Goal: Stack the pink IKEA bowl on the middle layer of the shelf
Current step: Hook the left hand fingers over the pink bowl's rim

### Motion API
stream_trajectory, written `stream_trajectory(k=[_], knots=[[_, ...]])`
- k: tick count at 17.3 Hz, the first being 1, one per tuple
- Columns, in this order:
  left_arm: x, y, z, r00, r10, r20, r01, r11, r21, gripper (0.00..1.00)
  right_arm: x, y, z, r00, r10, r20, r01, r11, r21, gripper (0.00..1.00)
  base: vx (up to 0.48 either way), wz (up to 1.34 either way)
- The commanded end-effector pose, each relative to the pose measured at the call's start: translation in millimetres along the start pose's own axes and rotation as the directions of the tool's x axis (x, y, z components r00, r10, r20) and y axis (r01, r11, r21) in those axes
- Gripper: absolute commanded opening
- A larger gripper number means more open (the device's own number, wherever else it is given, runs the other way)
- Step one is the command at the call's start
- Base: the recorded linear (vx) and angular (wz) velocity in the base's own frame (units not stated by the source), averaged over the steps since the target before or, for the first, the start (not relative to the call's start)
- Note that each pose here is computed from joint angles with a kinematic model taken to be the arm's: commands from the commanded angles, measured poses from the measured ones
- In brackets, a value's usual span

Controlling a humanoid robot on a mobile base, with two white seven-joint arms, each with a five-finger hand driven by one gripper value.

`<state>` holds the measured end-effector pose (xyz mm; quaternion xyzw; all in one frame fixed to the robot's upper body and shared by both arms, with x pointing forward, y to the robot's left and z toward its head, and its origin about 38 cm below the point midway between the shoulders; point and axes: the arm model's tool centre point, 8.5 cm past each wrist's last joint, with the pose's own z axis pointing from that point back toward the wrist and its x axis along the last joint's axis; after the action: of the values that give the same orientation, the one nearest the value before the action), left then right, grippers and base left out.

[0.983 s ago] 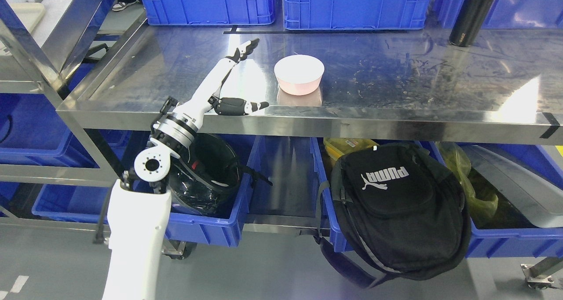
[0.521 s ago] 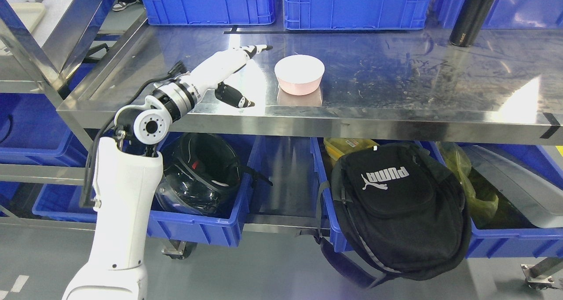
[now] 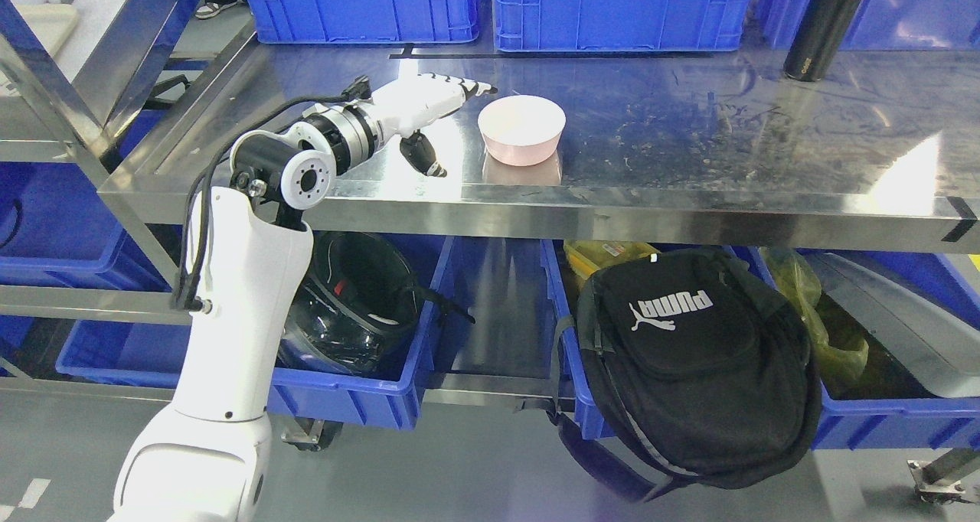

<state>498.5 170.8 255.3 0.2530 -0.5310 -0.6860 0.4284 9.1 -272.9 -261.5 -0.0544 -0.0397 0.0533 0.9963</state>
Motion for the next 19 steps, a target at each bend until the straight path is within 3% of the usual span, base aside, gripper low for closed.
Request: stream_trajectory(k=[1,12,19], knots=[[32,-36,-55,0.998,0.031,0.047,-0.024,0.988,-0.152,0.86,-9.9,-10,0,1.0,0.002,-0.007,-0.002,1.0,-0.016,1.0,0.0,0.0],[21,-47,-77,0.997,0.068,0.031,-0.059,0.972,-0.228,0.7,-9.9,-10,0,1.0,0.002,-0.007,-0.002,1.0,-0.016,1.0,0.007,0.02],[21,-49,-88,0.997,0.047,0.063,-0.034,0.982,-0.186,0.69,-9.9,-10,0,1.0,0.002,-0.007,-0.002,1.0,-0.016,1.0,0.0,0.0]])
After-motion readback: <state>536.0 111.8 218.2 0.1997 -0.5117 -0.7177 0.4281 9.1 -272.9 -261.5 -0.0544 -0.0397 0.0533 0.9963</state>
